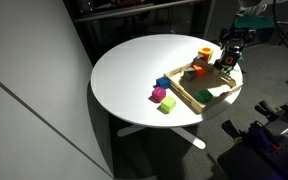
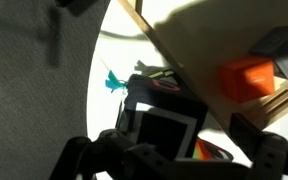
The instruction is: Pick up the block with the letter d on it and put it on the block with the letter a on it
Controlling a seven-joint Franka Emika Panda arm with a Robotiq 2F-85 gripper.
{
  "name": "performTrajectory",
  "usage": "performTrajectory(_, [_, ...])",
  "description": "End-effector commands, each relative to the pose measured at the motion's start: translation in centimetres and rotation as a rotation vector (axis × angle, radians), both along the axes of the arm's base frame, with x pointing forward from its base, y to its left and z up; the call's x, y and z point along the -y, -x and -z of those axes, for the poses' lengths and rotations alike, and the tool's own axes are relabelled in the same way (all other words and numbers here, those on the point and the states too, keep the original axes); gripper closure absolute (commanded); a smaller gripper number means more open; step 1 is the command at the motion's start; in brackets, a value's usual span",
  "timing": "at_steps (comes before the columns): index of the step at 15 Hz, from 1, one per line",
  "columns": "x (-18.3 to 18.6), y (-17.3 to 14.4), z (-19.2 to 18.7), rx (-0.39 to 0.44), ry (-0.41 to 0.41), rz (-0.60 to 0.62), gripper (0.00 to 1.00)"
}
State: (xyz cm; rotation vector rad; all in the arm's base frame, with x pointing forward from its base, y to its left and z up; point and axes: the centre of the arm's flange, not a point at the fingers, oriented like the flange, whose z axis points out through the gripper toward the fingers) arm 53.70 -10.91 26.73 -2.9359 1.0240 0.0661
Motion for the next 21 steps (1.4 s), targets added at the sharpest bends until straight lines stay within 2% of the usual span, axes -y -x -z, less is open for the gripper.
performTrajectory(1, [-2.0, 1.3, -1.4, 0.000, -0.065, -0.084, 0.00])
performTrajectory(7, [-5.5, 3.0, -2.9, -0.063, -0.114, -0.224, 0.00])
performTrajectory(12, [-7.9, 4.4, -3.8, -0.115, -0.081, -0.280, 0.00])
performTrajectory(21, [-10.5, 6.2, -6.5, -0.021, 0.028, -0.333, 0.00])
